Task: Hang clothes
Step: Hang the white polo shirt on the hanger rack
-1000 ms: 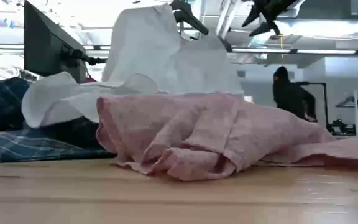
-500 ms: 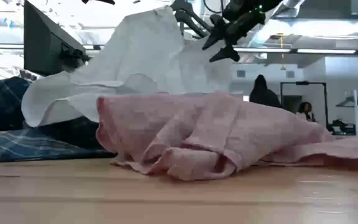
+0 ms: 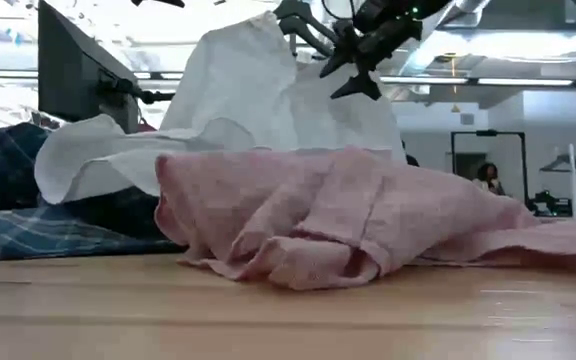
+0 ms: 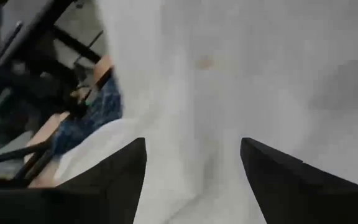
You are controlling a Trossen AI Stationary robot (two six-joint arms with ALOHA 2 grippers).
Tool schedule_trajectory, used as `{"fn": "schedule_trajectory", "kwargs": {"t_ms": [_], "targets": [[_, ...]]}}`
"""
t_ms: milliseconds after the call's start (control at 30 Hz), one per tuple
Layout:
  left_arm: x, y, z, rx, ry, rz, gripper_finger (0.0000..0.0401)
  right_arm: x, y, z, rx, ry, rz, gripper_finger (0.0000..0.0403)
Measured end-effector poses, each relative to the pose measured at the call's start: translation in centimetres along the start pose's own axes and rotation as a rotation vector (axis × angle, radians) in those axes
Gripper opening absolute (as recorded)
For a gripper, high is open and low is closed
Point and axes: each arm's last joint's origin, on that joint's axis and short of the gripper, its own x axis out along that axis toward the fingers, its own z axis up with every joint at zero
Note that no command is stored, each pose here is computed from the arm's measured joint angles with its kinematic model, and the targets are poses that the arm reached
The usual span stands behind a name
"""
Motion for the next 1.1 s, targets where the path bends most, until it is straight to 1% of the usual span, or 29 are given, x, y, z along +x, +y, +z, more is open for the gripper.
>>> {"fn": "schedule_trajectory", "kwargs": {"t_ms": [100,200,267,333,400,500,600,733,833,900,967,1100], "targets": [[0.0,0.0,0.0,-0.005,0.0,0.0,0.0173,4.7,-0.3,-0.6,0.054,0.069,0.031,0.0249],[0.0,0.0,0.0,-0.006,0.003,-0.001,0.0173,8.5,-1.7,-0.9,0.119,0.105,0.122,0.0249],[0.0,0.0,-0.1,-0.012,0.013,-0.003,0.0173,10.5,-3.4,-1.1,0.173,0.12,0.142,0.0249],[0.0,0.0,-0.2,-0.022,0.018,-0.004,0.0173,12.1,-5.6,-1.4,0.233,0.128,0.122,0.0249],[0.0,-0.1,-0.3,-0.035,0.028,-0.005,0.0173,12.7,-8.1,-1.1,0.286,0.097,0.103,0.0249],[0.0,-0.1,-0.4,-0.046,0.041,-0.007,0.0173,12.0,-11.5,0.2,0.336,-0.03,0.074,0.0249],[0.0,-0.1,-0.4,-0.053,0.043,-0.008,0.0173,10.5,-14.4,1.8,0.383,-0.187,0.063,0.0249],[0.0,-0.1,-0.5,-0.074,0.049,-0.008,0.0173,6.8,-18.2,4.0,0.407,-0.446,0.017,0.0249],[0.0,-0.1,-0.6,-0.081,0.054,-0.009,0.0173,3.9,-20.8,5.0,0.427,-0.596,0.013,0.0249],[0.0,-0.1,-0.6,-0.083,0.058,-0.01,0.0173,2.2,-21.9,5.6,0.425,-0.685,0.028,0.0249],[0.0,-0.1,-0.6,-0.084,0.061,-0.01,0.0173,0.7,-22.6,6.2,0.429,-0.741,0.034,0.0249],[0.0,-0.1,-0.6,-0.085,0.062,-0.01,0.0173,-1.4,-22.4,7.5,0.372,-0.8,0.036,0.0249]]}}
